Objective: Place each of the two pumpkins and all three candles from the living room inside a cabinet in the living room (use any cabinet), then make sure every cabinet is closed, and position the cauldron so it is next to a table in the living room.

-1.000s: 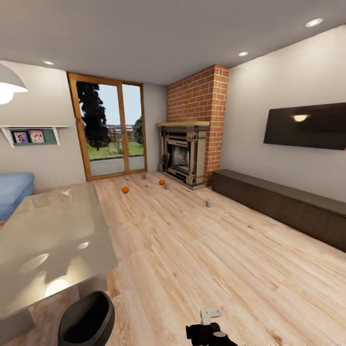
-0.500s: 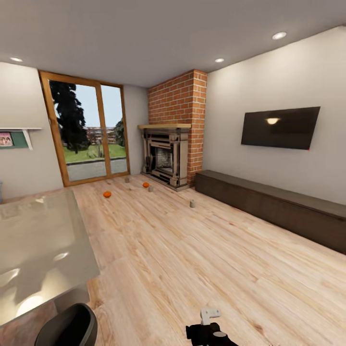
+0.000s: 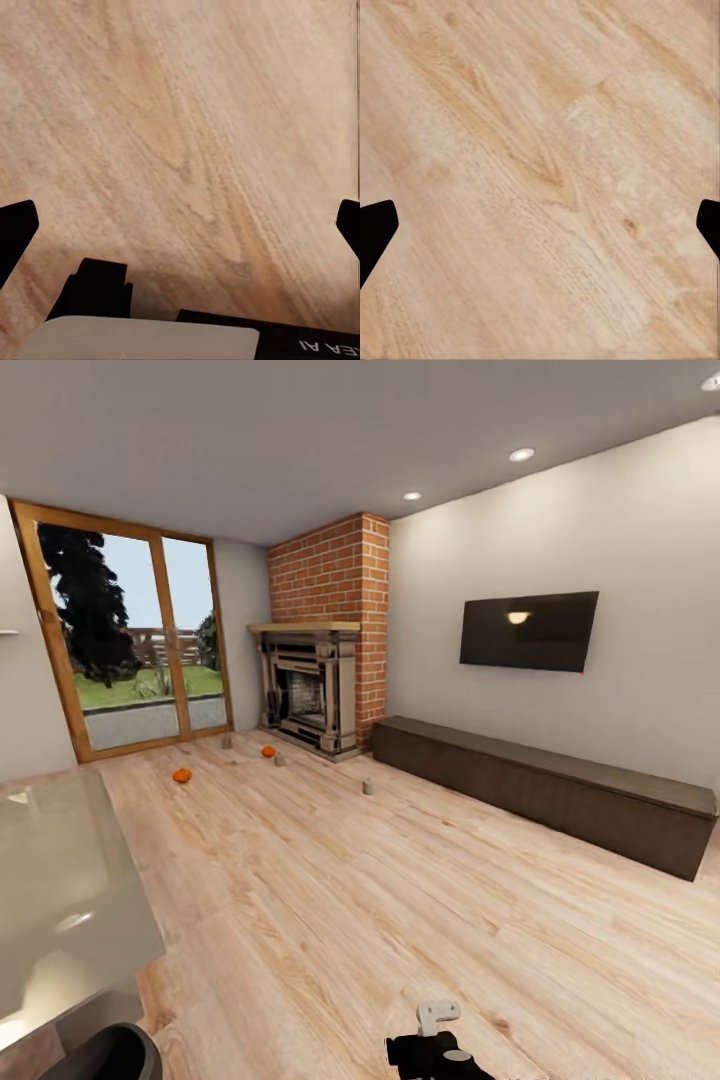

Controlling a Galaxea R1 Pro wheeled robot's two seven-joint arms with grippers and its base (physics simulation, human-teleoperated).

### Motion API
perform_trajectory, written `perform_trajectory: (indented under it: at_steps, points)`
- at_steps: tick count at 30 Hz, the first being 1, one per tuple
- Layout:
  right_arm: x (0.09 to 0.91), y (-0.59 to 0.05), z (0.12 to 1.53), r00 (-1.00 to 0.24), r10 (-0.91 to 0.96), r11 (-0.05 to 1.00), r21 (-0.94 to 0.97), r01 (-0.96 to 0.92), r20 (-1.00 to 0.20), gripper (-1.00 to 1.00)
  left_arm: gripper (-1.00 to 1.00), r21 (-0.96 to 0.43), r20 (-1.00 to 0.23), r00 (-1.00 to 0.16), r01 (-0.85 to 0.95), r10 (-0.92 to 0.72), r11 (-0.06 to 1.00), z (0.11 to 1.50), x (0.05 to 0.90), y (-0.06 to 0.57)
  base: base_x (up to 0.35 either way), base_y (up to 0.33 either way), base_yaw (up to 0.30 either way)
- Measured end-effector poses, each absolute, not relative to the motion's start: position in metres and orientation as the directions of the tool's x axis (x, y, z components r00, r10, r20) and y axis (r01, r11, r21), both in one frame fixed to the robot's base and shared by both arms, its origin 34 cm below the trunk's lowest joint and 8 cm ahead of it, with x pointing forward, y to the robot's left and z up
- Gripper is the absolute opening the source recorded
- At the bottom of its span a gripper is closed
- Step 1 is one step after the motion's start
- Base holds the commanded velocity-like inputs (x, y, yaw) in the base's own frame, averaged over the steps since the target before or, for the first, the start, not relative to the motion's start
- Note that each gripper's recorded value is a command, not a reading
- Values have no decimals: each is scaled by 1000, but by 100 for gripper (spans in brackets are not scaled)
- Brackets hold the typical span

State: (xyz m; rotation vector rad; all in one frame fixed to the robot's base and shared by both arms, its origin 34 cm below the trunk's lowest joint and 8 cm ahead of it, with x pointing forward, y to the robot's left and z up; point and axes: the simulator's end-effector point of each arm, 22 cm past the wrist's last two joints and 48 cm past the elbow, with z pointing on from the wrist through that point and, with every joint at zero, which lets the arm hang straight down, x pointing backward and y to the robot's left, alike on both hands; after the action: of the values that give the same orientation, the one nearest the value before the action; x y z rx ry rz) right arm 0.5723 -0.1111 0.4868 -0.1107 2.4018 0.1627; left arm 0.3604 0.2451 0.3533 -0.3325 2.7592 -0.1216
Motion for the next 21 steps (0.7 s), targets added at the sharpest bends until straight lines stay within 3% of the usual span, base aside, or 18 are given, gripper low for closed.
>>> perform_trajectory:
  at_steps: [21]
  points:
    - [576,-111,495,-728,-35,989,83,-126,-685,100,100,-130,-356,-902,-212,-245,969,358,367,245,0,0,-247]
